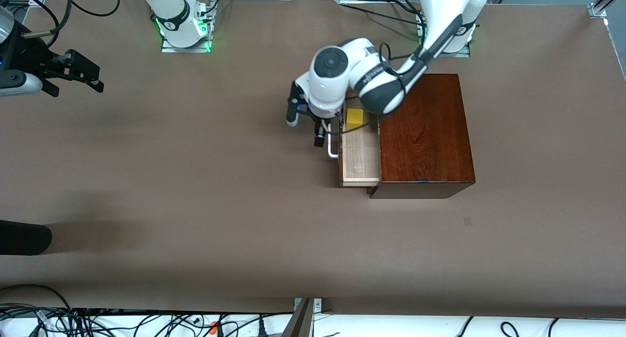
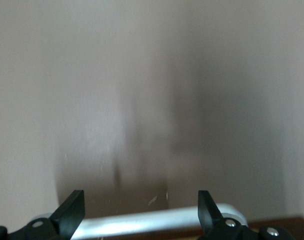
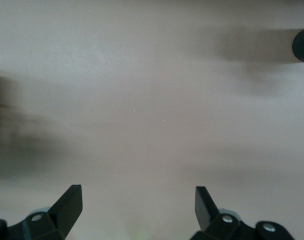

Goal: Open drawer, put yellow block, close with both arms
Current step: 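Move the left gripper to the drawer front while the right gripper retreats, then push the drawer shut with the left gripper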

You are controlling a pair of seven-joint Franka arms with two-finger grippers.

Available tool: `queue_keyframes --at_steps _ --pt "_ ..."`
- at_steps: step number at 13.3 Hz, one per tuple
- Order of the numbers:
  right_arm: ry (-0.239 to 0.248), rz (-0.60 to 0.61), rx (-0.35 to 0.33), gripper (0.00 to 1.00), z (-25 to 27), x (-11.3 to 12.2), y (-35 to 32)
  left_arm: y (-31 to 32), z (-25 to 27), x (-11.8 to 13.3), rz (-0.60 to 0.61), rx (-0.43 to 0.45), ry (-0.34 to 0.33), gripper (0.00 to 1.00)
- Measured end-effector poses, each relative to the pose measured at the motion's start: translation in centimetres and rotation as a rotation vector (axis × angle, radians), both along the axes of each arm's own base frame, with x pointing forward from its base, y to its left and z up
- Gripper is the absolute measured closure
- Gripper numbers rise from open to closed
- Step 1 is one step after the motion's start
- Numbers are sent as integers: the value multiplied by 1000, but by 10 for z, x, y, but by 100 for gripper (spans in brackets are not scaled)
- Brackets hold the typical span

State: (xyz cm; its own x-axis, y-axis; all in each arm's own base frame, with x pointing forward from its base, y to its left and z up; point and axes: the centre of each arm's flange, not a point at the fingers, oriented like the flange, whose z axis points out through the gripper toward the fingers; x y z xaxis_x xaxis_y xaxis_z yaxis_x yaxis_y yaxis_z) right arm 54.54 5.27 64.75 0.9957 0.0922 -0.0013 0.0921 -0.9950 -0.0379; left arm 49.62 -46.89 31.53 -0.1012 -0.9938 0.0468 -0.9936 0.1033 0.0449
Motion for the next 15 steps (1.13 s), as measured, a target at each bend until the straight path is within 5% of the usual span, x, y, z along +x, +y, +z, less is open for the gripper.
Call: queue_keyframes --at_steps 15 --pt "25 -3 -28 0 -23 16 5 77 -2 40 48 194 96 0"
